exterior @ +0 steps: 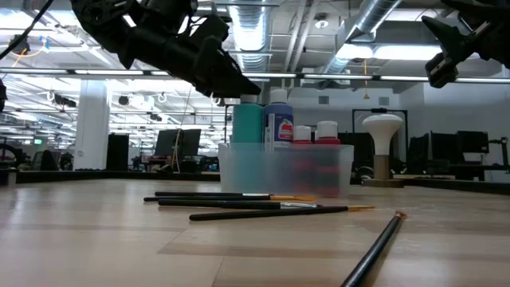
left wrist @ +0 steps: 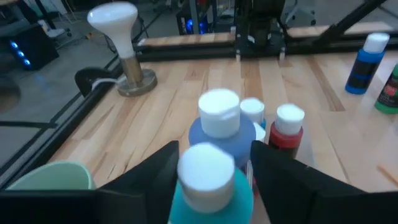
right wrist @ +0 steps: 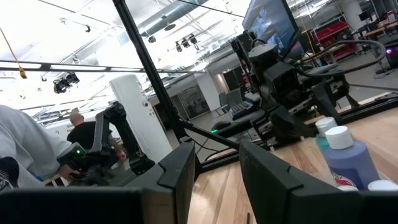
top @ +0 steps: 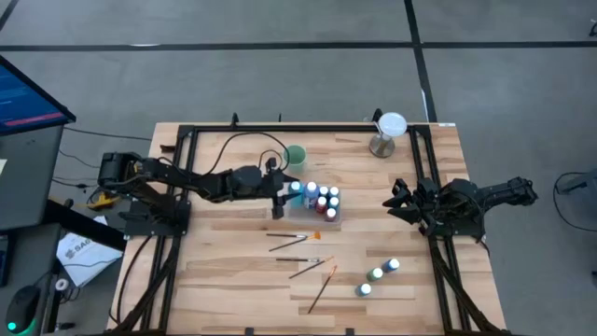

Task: Pick & Place Paint Supplies
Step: Put the large light blue paint bottle into the transparent bin, then put the blue paint bottle into the transparent bin

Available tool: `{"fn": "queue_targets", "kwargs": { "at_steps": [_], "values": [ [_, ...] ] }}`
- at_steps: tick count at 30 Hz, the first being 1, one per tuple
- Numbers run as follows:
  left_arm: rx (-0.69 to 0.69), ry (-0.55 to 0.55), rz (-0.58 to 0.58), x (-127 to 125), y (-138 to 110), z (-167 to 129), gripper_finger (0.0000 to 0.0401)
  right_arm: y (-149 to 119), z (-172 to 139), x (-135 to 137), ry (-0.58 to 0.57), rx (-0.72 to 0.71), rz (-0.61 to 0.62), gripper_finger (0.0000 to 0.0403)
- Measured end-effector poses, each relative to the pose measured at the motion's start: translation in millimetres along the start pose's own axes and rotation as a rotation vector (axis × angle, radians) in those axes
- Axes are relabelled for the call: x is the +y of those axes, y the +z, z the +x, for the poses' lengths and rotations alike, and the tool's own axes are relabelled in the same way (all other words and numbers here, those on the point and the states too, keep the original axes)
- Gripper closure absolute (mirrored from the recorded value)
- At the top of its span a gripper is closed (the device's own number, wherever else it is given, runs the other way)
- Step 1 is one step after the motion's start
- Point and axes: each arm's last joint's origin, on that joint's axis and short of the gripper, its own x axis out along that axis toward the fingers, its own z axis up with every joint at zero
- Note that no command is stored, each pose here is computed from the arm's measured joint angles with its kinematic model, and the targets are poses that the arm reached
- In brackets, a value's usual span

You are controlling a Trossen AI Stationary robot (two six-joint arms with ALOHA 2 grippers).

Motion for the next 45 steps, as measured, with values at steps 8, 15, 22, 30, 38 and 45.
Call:
{"fn": "queue_targets", "kwargs": {
  "at_steps": [8, 15, 22, 30, 38, 45],
  "values": [
    [-0.124, -0.003, -0.014, -0.1, 23.6, -16.7, 0.0127, 0.1, 0.0, 0.0, 0.0, -0.001, 0.0, 0.0281],
    [-0.382, -0.032, -0.135, 2.7, 74.5, -75.5, 0.0108, -0.1, 0.0, -0.1, 0.0, 0.0, 0.0, 0.0281],
    [-0.652, -0.068, -0.341, 14.6, 110.0, -151.9, 0.0133, 0.0, 0.0, 0.0, 0.0, -0.001, 0.0, 0.0281],
    [-0.584, -0.093, -0.393, 18.3, 102.9, -195.5, 0.0269, 12.3, -0.8, 3.4, 0.043, -0.125, 0.136, 0.0281],
    [-0.581, -0.175, -0.316, 11.2, 98.9, -219.3, 0.0395, 38.9, -5.6, 11.3, 0.08, -0.36, 0.352, 0.0281],
    [-0.586, -0.185, -0.284, 7.0, 84.4, -225.2, 0.04, 60.0, 1.1, 17.0, -0.087, -0.367, 0.37, 0.0281]
  ]
}}
